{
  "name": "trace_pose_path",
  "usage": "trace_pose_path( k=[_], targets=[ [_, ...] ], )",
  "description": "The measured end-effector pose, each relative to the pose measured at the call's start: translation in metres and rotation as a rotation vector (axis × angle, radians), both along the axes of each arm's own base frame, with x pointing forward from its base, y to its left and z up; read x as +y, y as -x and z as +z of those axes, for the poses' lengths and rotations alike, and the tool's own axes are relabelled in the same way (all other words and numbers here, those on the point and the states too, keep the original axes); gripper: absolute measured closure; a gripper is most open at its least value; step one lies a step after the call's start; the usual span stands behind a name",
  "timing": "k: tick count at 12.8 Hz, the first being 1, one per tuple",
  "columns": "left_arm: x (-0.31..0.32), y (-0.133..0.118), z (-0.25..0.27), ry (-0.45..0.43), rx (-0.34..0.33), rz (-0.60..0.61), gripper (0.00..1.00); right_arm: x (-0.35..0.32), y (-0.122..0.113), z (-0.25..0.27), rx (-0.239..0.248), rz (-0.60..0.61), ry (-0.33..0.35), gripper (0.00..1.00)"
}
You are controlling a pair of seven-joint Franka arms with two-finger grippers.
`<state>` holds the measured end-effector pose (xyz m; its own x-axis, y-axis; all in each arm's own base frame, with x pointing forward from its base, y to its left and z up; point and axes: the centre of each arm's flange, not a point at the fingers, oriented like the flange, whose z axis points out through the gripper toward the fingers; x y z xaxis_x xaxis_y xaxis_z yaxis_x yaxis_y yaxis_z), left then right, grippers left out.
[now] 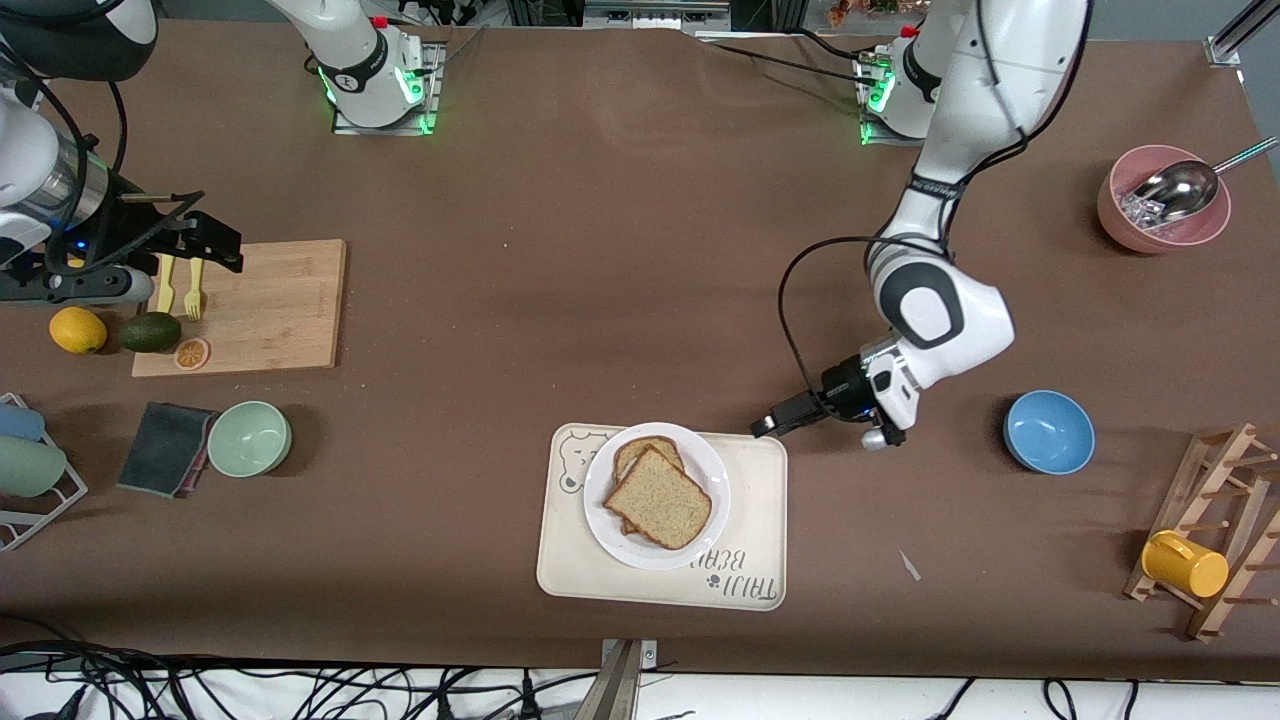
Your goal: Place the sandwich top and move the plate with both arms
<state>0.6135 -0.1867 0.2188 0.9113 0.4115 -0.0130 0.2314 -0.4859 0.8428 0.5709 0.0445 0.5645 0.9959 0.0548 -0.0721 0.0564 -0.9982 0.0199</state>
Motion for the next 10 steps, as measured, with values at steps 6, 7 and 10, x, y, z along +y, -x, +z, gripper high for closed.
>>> trace_pose_path(
  k=[6,7,10],
  targets=[
    [0.083,0.047,0.085,-0.051,-0.065,-0.008,0.0,0.0,0.0,0.0,0.0,0.0,0.0,0.0],
    [0.091,0.051,0.098,-0.107,-0.092,-0.059,0.0,0.0,0.0,0.0,0.0,0.0,0.0,0.0],
    [0.117,0.052,0.144,-0.317,-0.196,-0.231,0.0,0.0,0.0,0.0,0.0,0.0,0.0,0.0]
  ],
)
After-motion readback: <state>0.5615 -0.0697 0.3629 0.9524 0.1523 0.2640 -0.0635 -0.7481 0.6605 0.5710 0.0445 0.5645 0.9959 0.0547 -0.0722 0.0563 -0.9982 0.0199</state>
